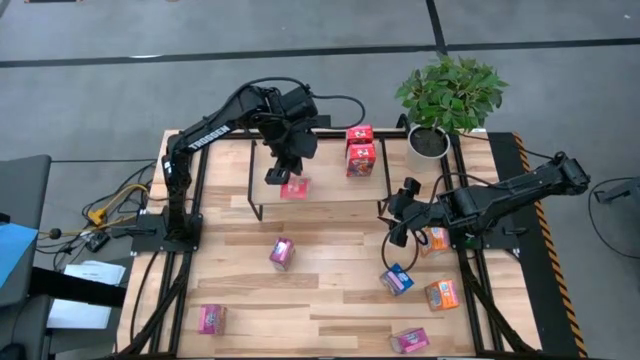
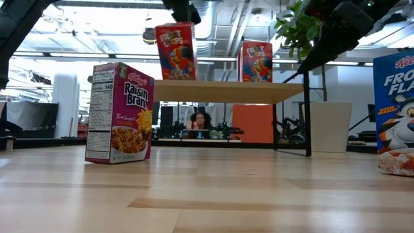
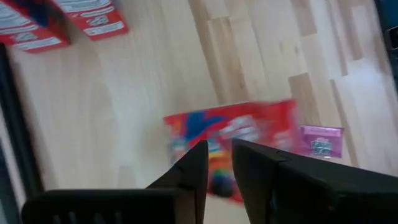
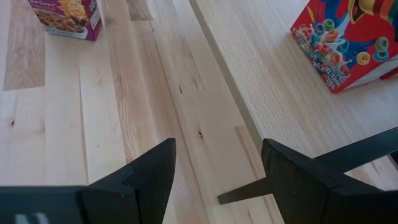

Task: Stack cereal on shelf
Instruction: Put the red cereal box on the shelf aligned with the other red cereal boxes

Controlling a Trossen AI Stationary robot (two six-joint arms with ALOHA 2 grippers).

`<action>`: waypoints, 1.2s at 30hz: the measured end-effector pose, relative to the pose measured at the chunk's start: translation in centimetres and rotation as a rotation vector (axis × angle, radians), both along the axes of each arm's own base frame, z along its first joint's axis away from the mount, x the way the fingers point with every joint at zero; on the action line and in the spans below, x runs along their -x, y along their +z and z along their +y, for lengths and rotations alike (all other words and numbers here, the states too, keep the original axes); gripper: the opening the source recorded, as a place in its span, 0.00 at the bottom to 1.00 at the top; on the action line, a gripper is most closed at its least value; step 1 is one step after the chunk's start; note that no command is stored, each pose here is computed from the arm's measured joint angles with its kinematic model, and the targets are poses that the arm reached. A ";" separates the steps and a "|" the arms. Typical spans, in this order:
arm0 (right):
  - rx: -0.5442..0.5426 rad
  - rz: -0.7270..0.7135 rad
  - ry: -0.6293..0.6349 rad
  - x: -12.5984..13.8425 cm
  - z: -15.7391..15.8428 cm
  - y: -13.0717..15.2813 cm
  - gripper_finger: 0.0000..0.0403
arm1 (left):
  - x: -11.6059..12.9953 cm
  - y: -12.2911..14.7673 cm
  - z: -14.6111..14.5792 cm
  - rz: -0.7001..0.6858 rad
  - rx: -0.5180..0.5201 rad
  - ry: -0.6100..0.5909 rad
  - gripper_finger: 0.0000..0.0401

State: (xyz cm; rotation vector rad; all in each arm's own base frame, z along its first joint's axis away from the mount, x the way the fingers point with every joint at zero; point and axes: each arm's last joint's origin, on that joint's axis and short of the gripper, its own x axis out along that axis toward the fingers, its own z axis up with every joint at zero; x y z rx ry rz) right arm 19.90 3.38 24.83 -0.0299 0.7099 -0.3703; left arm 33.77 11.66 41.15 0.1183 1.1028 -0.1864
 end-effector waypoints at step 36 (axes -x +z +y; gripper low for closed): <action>0.256 -0.059 0.197 -16.8 5.3 -4.5 0.44 | 5.9 6.1 -18.9 -0.140 0.026 -0.104 0.15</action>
